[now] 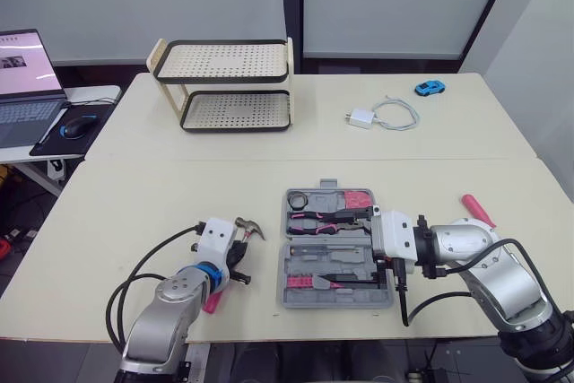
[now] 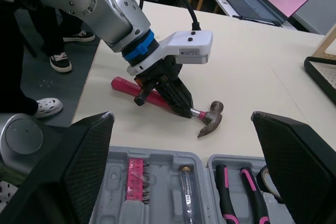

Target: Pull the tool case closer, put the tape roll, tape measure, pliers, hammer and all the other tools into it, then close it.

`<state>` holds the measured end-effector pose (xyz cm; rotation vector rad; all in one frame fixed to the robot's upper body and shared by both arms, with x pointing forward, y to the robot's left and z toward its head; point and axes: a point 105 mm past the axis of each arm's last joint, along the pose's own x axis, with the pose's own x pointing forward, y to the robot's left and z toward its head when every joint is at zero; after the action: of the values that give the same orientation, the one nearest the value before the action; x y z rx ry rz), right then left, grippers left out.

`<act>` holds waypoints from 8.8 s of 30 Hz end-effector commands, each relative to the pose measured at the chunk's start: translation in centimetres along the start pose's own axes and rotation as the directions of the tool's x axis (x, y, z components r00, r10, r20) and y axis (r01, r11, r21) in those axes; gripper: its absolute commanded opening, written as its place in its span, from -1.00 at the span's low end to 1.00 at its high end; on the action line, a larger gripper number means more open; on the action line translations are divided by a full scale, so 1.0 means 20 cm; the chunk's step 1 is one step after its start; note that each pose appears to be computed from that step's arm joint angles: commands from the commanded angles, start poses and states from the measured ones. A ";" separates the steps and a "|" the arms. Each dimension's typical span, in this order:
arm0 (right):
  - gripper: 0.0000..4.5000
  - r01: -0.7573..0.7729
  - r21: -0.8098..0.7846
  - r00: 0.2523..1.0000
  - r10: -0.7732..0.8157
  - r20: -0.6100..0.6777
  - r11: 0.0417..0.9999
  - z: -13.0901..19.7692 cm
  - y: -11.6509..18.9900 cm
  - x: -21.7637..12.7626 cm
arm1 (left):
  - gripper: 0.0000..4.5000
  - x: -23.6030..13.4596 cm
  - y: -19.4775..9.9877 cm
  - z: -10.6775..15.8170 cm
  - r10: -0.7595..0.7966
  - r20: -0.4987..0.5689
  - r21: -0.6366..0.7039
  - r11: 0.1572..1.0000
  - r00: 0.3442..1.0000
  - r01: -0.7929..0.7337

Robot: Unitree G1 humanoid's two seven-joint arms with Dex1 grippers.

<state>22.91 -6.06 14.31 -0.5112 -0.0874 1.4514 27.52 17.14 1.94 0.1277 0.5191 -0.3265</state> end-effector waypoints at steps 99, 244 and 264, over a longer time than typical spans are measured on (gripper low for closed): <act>1.00 0.348 0.190 0.876 -0.246 -0.416 0.918 -0.07 0.15 -0.40 | -0.97 0.17 -0.95 0.36 -0.567 -0.488 0.601 0.332 0.663 0.727; 1.00 0.830 0.177 0.501 -0.568 -0.653 0.529 -0.52 -0.18 -1.36 | 0.99 -0.46 -0.56 0.97 -0.895 0.135 0.717 0.383 0.424 0.582; 1.00 0.916 0.170 0.353 -0.525 -0.774 0.364 -0.97 -0.34 -1.30 | 0.99 -0.41 -0.69 0.93 -0.923 0.137 0.725 0.341 0.360 0.599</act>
<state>32.24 -36.24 5.28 -0.2711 0.6181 0.2196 25.22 2.97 21.01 0.3366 -0.1373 -1.5134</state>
